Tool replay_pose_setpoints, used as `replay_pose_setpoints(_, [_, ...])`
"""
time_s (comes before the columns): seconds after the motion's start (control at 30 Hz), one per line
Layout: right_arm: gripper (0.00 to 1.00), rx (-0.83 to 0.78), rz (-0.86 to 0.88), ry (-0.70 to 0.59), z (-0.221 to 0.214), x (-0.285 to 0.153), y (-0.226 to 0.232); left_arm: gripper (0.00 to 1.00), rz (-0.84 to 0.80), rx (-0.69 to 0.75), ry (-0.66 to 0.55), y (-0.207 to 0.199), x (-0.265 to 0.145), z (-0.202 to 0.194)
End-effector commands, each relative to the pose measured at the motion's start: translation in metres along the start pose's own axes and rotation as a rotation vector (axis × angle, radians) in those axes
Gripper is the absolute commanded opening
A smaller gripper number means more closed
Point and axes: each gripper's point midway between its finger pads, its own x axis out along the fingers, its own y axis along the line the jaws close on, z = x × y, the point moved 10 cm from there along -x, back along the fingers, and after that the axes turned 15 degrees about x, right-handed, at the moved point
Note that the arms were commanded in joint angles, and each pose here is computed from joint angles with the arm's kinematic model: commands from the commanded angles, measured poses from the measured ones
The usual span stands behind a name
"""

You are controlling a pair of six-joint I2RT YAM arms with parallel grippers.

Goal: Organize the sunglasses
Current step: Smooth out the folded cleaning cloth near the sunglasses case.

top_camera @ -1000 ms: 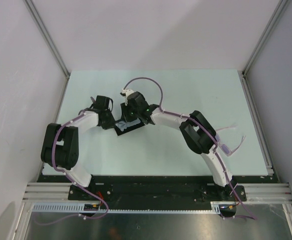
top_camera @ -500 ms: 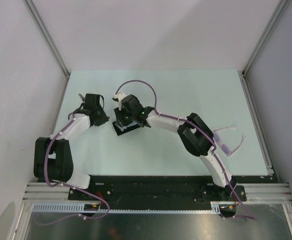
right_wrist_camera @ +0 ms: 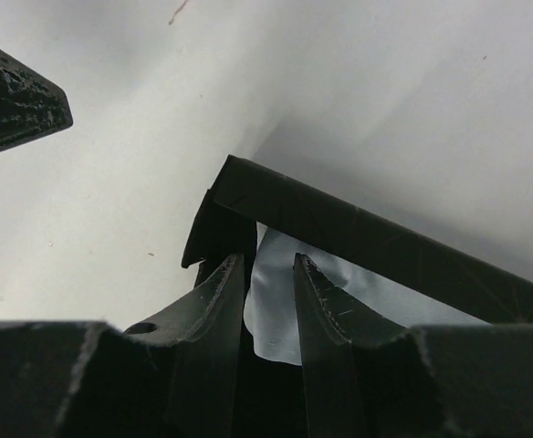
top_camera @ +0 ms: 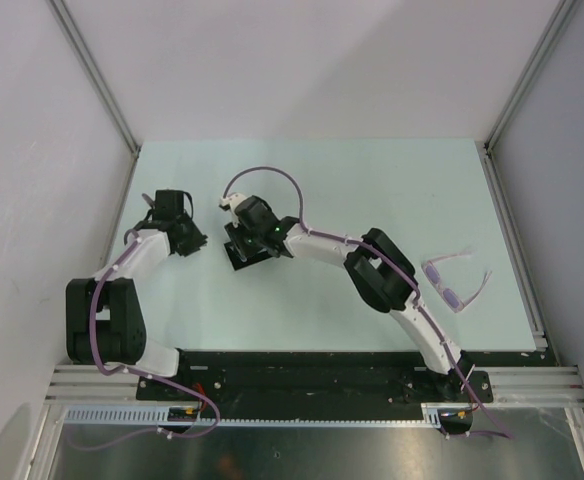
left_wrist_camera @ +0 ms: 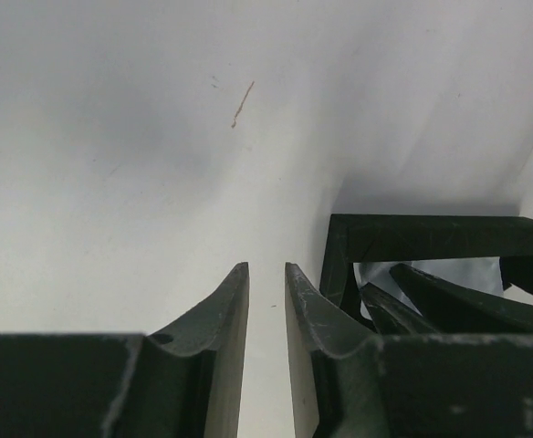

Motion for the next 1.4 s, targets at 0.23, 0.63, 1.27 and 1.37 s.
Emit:
replay_pose_setpoints(0.23, [0.37, -0.083, -0.078, -0.032, -0.001, 0.006, 0.009, 0.27, -0.025, 0.010, 0.015, 0.001, 0.001, -0.002])
replay_pose_setpoints(0.63, [0.09, -0.030, -0.109, -0.091, 0.006, 0.001, 0.009, 0.27, -0.020, -0.006, 0.019, 0.007, 0.002, 0.000])
replay_pose_setpoints(1.27, [0.22, 0.278, 0.121, -0.048, 0.022, -0.009, 0.001, 0.26, -0.024, -0.004, 0.020, 0.007, 0.002, 0.000])
replay_pose_setpoints(1.37, [0.28, 0.296, 0.177, -0.032, 0.021, -0.010, 0.000, 0.26, -0.024, -0.002, 0.020, 0.007, 0.002, 0.000])
